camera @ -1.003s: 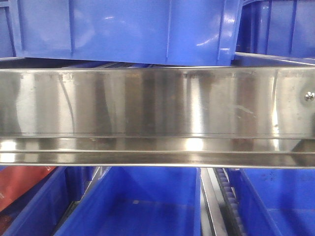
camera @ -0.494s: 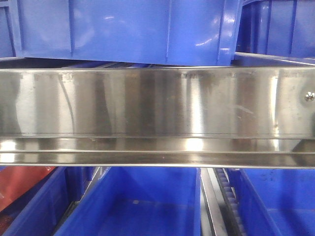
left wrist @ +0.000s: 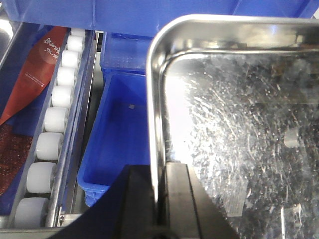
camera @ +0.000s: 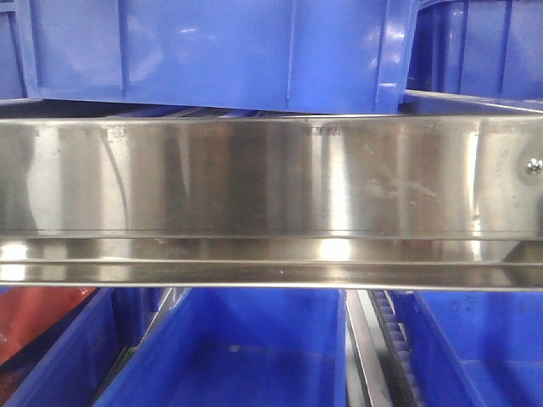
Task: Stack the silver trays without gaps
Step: 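Hold the tray with both grippers while backing away from the shelf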
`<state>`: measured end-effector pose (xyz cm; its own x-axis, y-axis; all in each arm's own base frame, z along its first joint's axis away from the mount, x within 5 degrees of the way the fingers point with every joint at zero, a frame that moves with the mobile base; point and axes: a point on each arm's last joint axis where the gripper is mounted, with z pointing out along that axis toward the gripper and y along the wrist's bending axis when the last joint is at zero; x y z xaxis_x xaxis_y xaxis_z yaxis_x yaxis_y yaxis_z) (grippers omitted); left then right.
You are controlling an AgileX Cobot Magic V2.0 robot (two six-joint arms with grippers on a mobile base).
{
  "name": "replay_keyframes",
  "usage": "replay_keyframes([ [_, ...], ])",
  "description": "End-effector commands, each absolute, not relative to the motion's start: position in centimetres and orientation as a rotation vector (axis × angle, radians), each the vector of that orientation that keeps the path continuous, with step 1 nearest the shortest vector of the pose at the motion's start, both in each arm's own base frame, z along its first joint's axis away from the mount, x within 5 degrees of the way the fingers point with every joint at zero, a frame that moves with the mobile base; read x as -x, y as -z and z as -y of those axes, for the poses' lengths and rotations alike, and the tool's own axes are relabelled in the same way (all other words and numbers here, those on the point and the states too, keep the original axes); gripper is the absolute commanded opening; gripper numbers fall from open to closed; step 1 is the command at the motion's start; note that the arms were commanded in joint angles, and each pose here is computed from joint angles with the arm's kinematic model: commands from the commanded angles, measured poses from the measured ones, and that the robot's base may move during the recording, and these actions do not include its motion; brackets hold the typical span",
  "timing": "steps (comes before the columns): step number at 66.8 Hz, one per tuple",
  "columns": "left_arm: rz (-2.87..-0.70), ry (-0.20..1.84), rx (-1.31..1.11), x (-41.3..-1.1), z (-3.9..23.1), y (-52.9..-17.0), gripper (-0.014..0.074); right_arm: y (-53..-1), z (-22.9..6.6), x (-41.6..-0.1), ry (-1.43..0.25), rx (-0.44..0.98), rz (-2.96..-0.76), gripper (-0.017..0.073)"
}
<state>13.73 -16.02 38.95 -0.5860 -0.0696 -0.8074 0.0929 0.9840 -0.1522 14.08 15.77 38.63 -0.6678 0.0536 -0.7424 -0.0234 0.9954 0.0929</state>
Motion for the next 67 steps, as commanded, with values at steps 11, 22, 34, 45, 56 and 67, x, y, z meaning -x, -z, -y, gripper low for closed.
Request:
replay_keyframes([
  [11, -2.149, 0.278, -0.049, -13.65, 16.37, -39.43, -0.0016, -39.42, -16.12, -14.15, -0.195, 0.020, -2.233, -0.0006],
  [22, -2.149, 0.278, -0.049, -13.65, 16.37, -39.43, -0.0016, -39.42, -16.12, -14.15, -0.195, 0.020, -2.233, -0.0006],
  [34, -2.147, 0.283, -0.051, -13.65, 16.40, -39.45, -0.0016, -39.42, -16.12, -14.15, -0.195, 0.020, -2.233, -0.0006],
  [45, -2.147, 0.283, -0.051, -13.65, 16.40, -39.45, -0.0016, -39.42, -16.12, -14.15, -0.195, 0.020, -2.233, -0.0006],
  [56, -2.145, 0.281, -0.052, -13.66, 16.40, -39.46, -0.0016, -39.42, -16.12, -14.15, -0.195, 0.020, -2.233, -0.0006],
  [67, -2.121, 0.265, -0.058, -13.79, 16.32, -39.63, -0.0016, -39.43, -16.15, -14.15, -0.199, 0.022, -2.231, -0.0006],
])
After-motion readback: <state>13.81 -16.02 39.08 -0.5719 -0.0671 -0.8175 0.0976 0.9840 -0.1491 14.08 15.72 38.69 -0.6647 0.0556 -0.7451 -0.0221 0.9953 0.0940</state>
